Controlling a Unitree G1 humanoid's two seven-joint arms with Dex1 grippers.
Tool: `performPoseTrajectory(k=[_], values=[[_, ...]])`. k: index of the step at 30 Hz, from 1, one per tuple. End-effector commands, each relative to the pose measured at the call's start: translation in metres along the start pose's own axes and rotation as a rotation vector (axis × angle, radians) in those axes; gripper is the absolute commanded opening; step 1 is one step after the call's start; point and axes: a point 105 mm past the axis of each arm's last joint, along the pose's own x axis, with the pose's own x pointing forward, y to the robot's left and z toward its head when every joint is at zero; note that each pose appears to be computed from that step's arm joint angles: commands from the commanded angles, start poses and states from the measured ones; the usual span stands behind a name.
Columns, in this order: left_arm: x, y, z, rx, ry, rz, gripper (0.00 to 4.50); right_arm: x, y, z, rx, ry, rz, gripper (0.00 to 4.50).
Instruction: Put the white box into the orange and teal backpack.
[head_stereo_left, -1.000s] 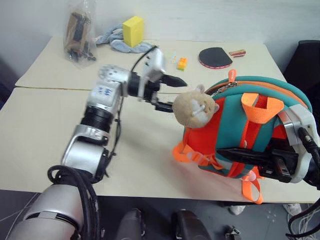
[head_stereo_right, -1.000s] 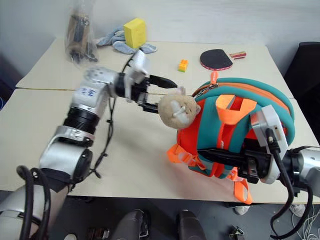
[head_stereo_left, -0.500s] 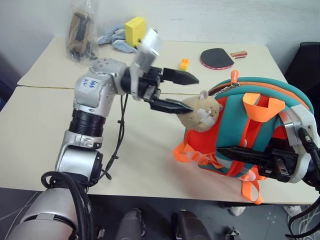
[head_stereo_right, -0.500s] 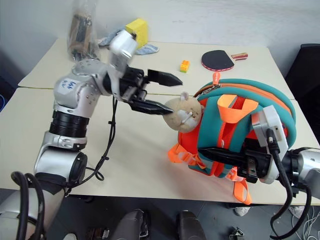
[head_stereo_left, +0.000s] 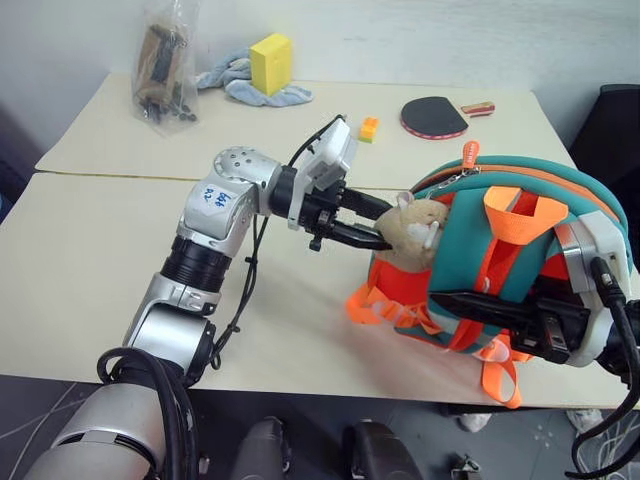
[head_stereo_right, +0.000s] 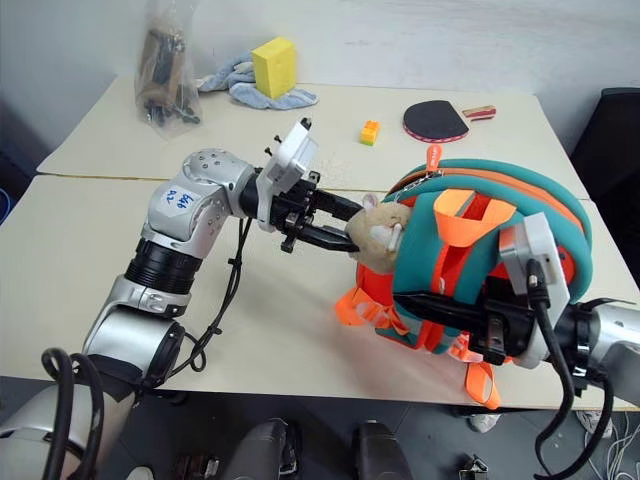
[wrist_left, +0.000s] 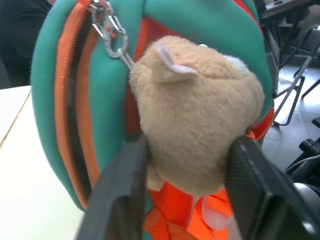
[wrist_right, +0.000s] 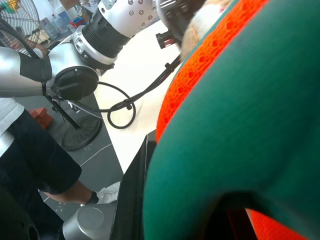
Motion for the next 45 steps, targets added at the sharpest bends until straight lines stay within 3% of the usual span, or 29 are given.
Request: performPoseTrajectory(k=[1,5,11,14,18,22,27,32,34,35,39,45], values=[[-0.004,0.005,0.015,0.037,-0.029,0.024,1.09,-0.002,0.005,0.006,-0.031,-0.032,-0.001,0.00],[-0.018,0.023,0.018,0.059,-0.014,0.142,0.15,-0.009,0.004,0.007,-0.034,-0.033,-0.029,0.00],[-0.062,0.049,0.021,0.055,-0.006,0.288,0.06,-0.022,0.003,0.009,-0.034,-0.040,-0.059,0.00],[-0.072,0.053,0.002,0.068,0.088,0.306,0.06,-0.025,0.007,0.008,-0.029,-0.042,-0.053,0.00],[-0.073,0.048,-0.043,0.067,0.251,0.278,0.06,-0.026,0.010,0.004,-0.029,-0.039,-0.048,0.00],[-0.056,0.029,-0.091,0.092,0.387,0.157,0.06,-0.026,0.010,0.003,-0.047,-0.054,-0.059,0.00],[-0.026,0.011,-0.139,0.111,0.451,0.108,0.06,-0.025,0.000,-0.002,-0.078,-0.042,-0.129,0.00],[-0.018,0.001,-0.139,0.085,0.385,0.099,0.06,-0.028,-0.024,-0.006,-0.171,-0.032,-0.283,0.00],[-0.028,0.000,-0.128,0.029,0.340,0.107,0.05,-0.031,-0.029,-0.014,-0.146,0.001,-0.301,0.64],[-0.035,-0.002,-0.123,0.000,0.317,0.107,0.78,-0.034,-0.026,-0.019,-0.134,0.021,-0.287,0.88],[-0.069,-0.019,-0.105,-0.059,0.286,0.093,2.02,-0.061,-0.018,-0.025,-0.118,0.070,-0.305,2.30],[-0.124,-0.038,-0.065,-0.135,0.226,0.170,3.97,-0.146,-0.011,-0.011,-0.073,0.128,-0.458,4.48]])
